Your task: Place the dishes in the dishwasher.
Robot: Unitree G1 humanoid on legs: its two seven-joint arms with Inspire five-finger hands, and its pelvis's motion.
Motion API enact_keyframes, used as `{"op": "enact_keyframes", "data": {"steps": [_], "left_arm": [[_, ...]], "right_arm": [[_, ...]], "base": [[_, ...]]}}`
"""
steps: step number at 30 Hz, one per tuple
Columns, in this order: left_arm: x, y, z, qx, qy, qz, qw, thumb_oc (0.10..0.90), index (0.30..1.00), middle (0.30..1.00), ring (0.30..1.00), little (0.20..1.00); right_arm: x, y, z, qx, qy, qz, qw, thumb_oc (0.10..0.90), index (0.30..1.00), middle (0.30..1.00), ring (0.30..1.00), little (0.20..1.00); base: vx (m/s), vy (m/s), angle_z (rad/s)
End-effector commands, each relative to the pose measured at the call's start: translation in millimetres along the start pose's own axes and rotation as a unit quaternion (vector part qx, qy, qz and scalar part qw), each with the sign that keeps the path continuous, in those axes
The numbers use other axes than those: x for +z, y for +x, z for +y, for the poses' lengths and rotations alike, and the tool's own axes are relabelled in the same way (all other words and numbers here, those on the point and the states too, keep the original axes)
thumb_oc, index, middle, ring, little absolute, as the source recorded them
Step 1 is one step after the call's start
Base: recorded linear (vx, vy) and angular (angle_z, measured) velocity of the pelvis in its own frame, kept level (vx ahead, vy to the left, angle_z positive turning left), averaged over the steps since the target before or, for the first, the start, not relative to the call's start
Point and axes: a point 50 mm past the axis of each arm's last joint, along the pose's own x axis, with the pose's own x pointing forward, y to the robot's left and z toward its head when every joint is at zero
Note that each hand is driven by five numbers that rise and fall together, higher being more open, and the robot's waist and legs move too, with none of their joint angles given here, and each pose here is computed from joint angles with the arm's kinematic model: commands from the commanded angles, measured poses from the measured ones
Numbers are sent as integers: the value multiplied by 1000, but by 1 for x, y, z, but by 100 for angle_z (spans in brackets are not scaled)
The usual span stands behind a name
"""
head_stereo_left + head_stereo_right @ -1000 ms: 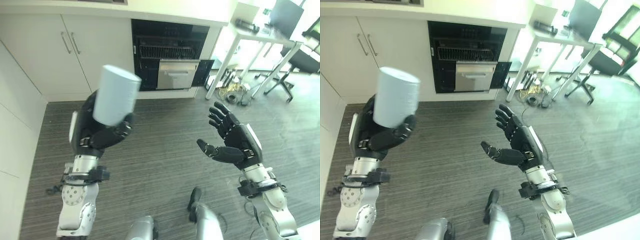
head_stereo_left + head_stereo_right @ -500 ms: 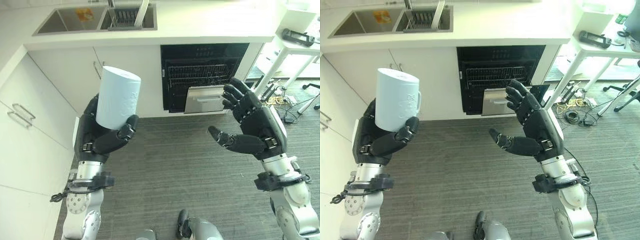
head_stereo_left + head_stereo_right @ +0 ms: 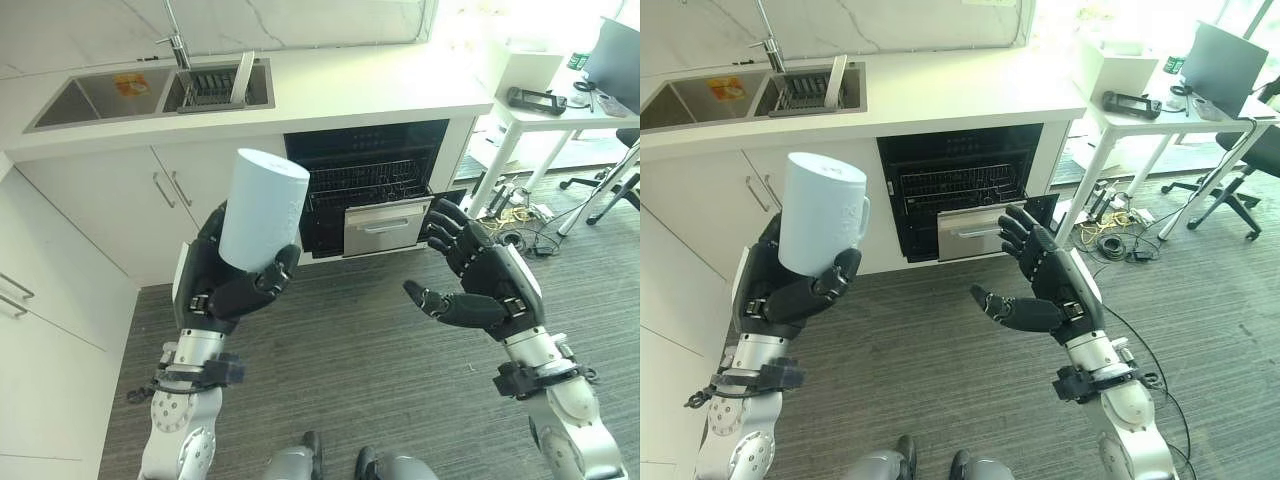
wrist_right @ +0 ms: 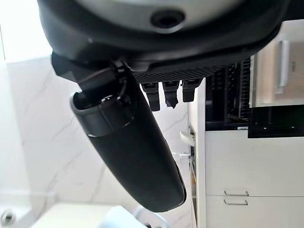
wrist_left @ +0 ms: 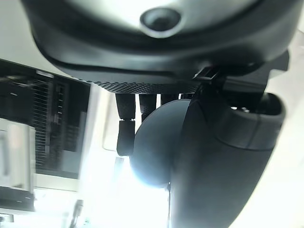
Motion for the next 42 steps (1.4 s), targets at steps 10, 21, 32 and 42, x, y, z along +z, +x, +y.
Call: {"op": "enact_keyframes", "data": {"steps": [10,21,32,42], "left_arm": [[60,22,-21,-73,20,-171,982,400,300,300,300,300],[66,20,-22,-98,52,-188,976,400,300,300,300,300],[77,36,-24,-85,84,-203,972,400,300,300,300,300],[76,31,-24,-56,39,-194,979,400,300,300,300,300]], "right_arm": [[57,5,6,20,-21,-155,987,800,900,900,900,900],[52,9,11,13,-2,-160,987,800,900,900,900,900],[57,24,22,65,18,-173,983,800,900,900,900,900],[65,30,24,96,12,-157,983,800,900,900,900,900]], "base": [[258,117,-51],[167,125,7],[93,-267,-5],[233,-477,16]]}}
